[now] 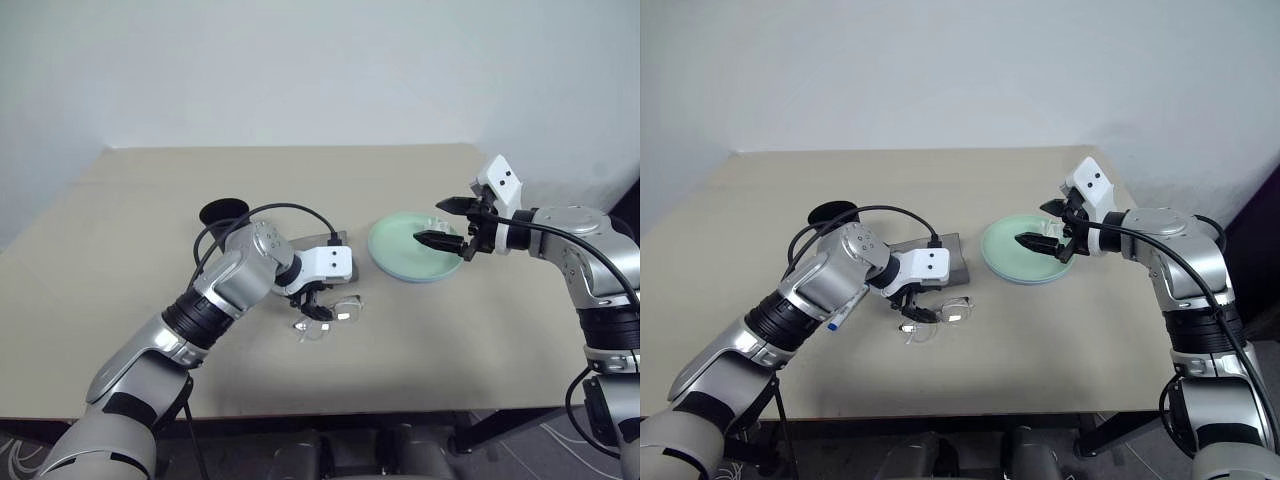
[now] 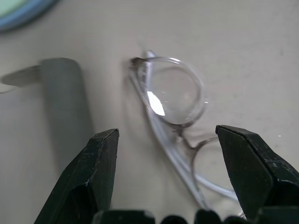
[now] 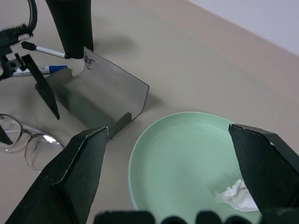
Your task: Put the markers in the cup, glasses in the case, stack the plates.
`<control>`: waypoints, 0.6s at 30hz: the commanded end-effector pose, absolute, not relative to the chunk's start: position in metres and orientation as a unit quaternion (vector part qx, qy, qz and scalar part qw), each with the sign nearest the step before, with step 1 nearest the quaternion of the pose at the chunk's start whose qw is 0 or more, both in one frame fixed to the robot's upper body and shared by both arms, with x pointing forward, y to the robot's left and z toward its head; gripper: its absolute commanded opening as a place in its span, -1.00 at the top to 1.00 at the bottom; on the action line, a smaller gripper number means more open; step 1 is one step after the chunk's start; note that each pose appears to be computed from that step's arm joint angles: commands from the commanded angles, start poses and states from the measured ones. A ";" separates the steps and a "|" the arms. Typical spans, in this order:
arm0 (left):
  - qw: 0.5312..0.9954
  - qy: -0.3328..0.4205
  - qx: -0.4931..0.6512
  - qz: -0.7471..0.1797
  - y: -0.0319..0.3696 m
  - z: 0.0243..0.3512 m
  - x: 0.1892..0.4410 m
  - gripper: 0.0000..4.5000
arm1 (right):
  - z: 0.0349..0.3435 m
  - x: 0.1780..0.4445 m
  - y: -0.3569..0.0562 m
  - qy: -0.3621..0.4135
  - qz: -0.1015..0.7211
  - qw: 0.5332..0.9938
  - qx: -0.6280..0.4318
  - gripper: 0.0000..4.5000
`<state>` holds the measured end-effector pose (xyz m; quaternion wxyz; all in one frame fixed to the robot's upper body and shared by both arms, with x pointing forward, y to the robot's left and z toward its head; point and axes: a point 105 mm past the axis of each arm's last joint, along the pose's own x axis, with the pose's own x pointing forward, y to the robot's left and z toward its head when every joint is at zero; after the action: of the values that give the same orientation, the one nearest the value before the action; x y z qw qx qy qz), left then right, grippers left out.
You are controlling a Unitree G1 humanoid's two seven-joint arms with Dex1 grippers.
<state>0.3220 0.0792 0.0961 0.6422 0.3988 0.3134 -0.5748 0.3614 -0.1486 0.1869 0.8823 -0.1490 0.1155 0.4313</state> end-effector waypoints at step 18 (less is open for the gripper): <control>0.661 0.313 0.415 -0.541 0.077 0.090 0.332 0.76 | 0.197 0.360 -0.143 0.092 0.434 0.883 -0.155 -1.00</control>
<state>0.3284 0.0772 0.0843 0.6586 0.4020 0.3214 -0.5490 0.3614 -0.1456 0.1818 0.8824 -0.1443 0.1193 0.4315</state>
